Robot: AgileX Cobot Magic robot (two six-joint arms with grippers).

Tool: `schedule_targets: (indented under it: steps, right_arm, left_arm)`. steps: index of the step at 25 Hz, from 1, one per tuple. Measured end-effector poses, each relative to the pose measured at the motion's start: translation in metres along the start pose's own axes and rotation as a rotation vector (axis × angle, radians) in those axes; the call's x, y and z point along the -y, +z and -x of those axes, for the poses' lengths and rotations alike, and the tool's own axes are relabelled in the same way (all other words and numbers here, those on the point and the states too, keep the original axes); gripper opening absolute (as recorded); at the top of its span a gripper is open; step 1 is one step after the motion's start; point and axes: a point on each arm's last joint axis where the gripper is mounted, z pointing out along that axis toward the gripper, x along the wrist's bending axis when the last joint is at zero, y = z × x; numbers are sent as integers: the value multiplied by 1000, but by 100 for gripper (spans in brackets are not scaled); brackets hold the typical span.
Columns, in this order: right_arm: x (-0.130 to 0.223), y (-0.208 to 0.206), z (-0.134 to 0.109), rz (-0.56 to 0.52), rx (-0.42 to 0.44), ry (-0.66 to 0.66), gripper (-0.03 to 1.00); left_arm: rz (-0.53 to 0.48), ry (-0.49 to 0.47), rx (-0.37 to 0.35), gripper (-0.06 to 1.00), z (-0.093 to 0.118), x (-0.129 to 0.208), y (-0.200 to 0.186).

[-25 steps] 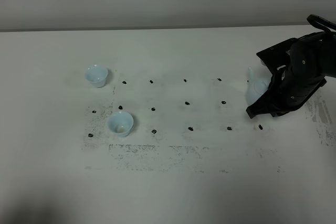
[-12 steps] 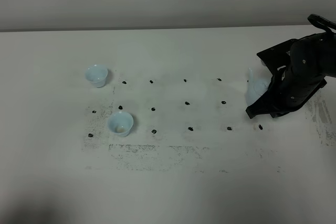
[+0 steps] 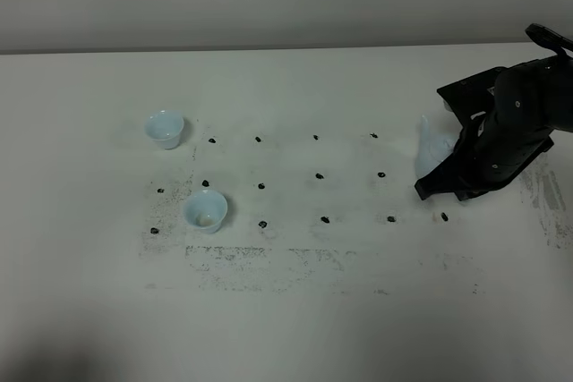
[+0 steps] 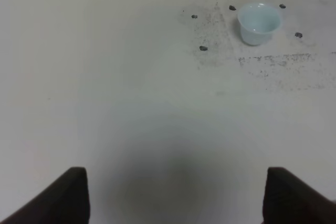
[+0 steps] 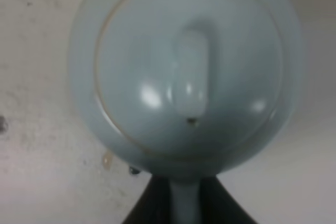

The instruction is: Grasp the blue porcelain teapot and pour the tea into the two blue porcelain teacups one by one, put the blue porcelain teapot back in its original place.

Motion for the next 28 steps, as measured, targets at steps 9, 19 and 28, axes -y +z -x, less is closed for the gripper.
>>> schedule_targets:
  steps: [9,19,28]
  right_arm:
    - [-2,-3,-1,44,-10,13,4]
    - [1,-10,3,70,-7,28,4]
    - [-13,-30,4,181,1,-60,4]
  left_arm:
    - [0,0,0,65,0,0,0]
    - [0,0,0,65,0,0,0]
    - [0,0,0,65,0,0,0]
